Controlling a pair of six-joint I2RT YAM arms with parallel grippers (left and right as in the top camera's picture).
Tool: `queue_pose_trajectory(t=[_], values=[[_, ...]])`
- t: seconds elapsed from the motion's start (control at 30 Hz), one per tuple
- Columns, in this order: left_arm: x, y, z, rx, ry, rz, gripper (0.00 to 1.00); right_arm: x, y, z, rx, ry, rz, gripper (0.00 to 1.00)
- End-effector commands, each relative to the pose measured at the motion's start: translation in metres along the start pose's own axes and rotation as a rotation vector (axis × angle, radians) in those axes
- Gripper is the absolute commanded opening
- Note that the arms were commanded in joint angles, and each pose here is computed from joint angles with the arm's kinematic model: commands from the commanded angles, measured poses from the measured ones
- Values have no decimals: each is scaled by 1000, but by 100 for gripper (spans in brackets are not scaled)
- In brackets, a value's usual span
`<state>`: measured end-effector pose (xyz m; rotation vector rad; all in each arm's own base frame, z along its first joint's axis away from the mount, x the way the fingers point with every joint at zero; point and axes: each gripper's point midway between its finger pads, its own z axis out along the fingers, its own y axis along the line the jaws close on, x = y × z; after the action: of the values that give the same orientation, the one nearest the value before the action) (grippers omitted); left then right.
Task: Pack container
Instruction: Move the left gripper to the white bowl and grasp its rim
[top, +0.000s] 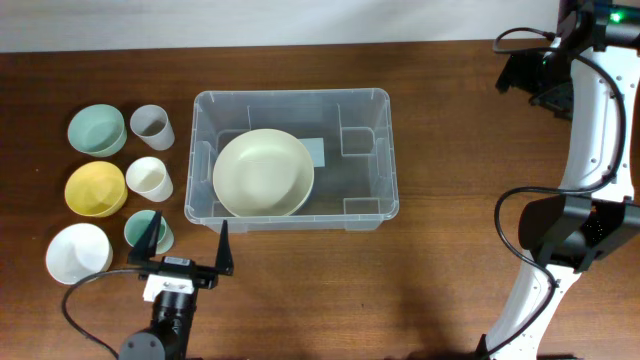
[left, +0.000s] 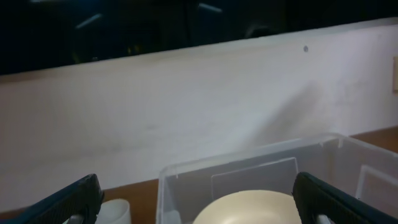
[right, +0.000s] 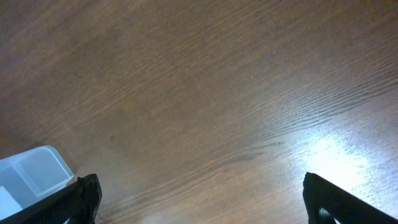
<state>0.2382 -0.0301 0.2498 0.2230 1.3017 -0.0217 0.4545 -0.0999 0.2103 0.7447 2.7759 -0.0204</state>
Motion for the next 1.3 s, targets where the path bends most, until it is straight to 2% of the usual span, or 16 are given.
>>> queue_pose_trajectory(t=[0.0,0.07,0.13,0.2,0.3,0.43,0.53,0.63,0.7,0.8,0.9,0.97,1.03,1.1,1.27], values=[[-48,11,12,-21,-37,129,100,0,-2,6,18,7,4,99],[-72,20,27,-29,-4,155,100,0,-2,6,18,7,4,99],[-88,26,51,7,106,150,100,0,-2,6,18,7,4,99],[-96,19,67,93,193,155,100,0,-2,6,18,7,4,99],[-101,25,82,102,283,135,100,0,-2,6,18,6,5,99],[-109,59,97,-57,369,146,100,0,-2,6,18,7,4,99],[-116,109,92,-337,505,65,100,0,-2,6,19,7,5,99],[-120,139,78,-497,659,-17,100,0,-2,6,18,7,4,99],[-120,152,75,-533,740,-120,100,0,-2,6,18,7,4,99],[-113,147,88,-449,756,-175,100,0,-2,6,18,7,5,99],[-92,136,85,-391,847,-198,100,0,-2,6,18,7,4,99],[-83,155,77,-528,877,-214,100,0,-2,6,18,6,4,99],[-75,184,52,-804,872,-343,100,0,-2,6,18,7,4,99],[-66,202,27,-987,869,-460,100,0,-2,6,18,7,5,99],[-37,228,-27,-1264,895,-748,100,0,-2,6,19,7,4,99]])
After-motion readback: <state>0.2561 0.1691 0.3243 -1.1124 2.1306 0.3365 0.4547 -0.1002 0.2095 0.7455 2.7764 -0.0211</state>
